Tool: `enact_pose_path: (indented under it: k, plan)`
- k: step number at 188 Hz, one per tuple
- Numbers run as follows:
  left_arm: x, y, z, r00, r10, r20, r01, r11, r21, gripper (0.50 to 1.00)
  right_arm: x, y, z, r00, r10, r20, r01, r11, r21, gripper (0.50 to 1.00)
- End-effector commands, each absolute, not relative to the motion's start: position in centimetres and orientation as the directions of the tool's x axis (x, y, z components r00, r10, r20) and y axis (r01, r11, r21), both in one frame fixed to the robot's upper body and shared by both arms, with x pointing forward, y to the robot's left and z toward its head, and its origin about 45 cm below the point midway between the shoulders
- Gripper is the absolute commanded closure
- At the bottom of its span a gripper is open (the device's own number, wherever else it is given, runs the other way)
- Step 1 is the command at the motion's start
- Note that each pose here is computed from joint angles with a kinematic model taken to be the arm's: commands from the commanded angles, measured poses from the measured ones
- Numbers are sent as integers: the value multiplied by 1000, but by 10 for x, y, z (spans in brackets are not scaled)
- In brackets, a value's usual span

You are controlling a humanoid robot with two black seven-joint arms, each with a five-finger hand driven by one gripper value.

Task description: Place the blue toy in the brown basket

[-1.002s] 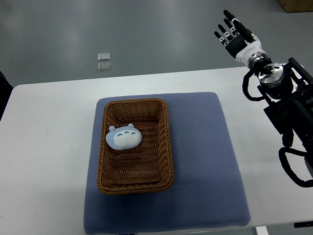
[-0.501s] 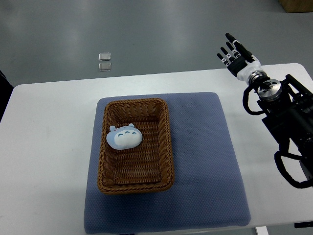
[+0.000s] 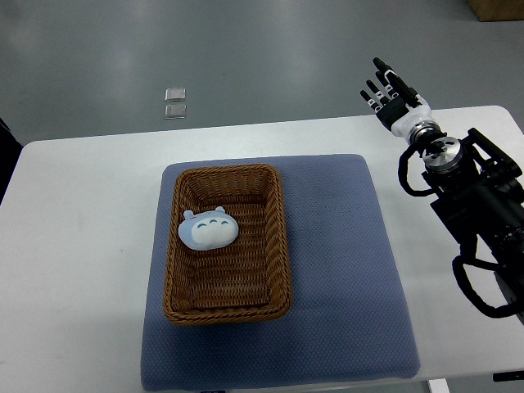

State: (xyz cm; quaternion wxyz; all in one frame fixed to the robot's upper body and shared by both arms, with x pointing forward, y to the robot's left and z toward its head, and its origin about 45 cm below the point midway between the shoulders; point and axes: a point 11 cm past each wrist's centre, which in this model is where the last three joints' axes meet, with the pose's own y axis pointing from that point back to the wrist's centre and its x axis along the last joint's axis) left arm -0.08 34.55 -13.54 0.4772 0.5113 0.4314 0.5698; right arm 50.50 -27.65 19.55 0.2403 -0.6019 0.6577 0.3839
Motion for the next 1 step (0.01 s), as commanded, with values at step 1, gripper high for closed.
enact_pose_path:
  k: [1]
  plan:
    - [-1,346,-135,-21,985,171,-102,-172,980,500,505,-276,197,-155,-610,-777,-978,-16,208,593]
